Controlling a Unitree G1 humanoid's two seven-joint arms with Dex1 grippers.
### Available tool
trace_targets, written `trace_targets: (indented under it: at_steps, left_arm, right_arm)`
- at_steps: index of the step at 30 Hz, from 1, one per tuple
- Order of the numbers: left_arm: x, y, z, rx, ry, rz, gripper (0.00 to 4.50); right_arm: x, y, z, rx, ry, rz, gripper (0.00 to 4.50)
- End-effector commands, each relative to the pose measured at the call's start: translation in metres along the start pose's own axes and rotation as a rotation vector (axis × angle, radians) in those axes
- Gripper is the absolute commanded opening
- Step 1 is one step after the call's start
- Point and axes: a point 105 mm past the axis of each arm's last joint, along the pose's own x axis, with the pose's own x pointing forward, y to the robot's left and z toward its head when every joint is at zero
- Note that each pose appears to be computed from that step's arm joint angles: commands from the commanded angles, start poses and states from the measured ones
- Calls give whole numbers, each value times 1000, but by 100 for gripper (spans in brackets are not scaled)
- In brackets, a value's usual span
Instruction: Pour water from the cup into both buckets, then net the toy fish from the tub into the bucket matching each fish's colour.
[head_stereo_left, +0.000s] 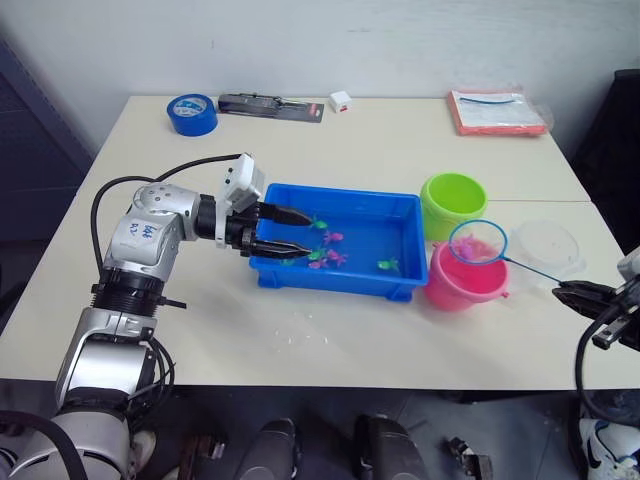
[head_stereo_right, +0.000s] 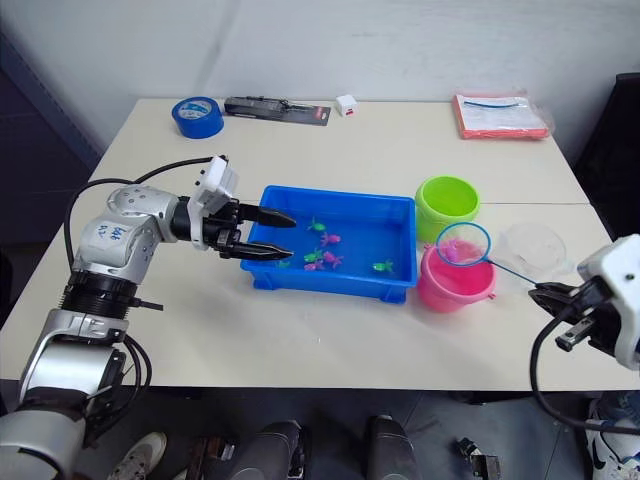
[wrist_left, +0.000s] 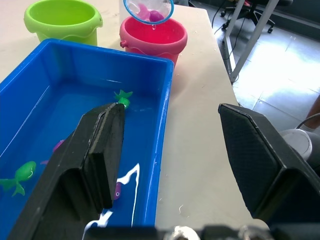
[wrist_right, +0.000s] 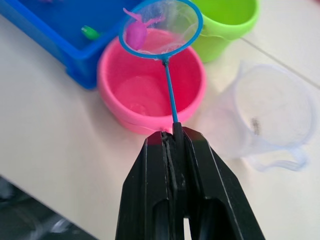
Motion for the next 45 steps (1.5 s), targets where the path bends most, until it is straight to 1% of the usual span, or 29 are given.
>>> trace_targets:
  at_steps: [1, 4, 11, 14, 16, 21, 24, 29, 33, 40, 42, 45]
  left_arm:
    - [-1, 1, 10, 47, -7, -11, 326]
    - [0, 1, 9, 44, -7, -13, 326]
    - [0, 2, 7, 41, -5, -12, 326]
    - [0, 1, 6, 38, -3, -14, 326]
    - [0, 1, 5, 36, -2, -14, 326]
    - [0, 0, 4, 32, -3, -13, 326]
    - [0, 0, 4, 30, -5, -15, 326]
    - [2, -1, 3, 26, -11, -16, 326]
    - [2, -1, 3, 26, -11, -14, 326]
    - [0, -2, 2, 25, -10, -8, 326]
    - [0, -2, 3, 26, -11, -6, 326]
    - [0, -2, 3, 27, -11, -3, 326]
  right_arm:
    - [-3, -10, 12, -190, -40, -155, 80]
    - [-1, -11, 11, -321, -37, -225, 80]
    - [-4, -8, 5, -572, -35, -325, 80]
    - [-5, -3, -2, -668, -6, -325, 80]
    - [-6, 0, -4, -769, 6, -323, 80]
    - [-7, 8, -15, -895, 31, -318, 80]
    - [-6, 10, -14, -964, 19, -335, 80]
    - [1, 16, -14, -1152, -1, -384, 80]
    - [1, 20, -10, -1235, -39, -435, 80]
    - [-3, 25, -11, -1371, -65, -485, 80]
    - [-7, 23, -12, -1392, -54, -513, 80]
    - [-8, 23, -17, -1435, -39, -516, 80]
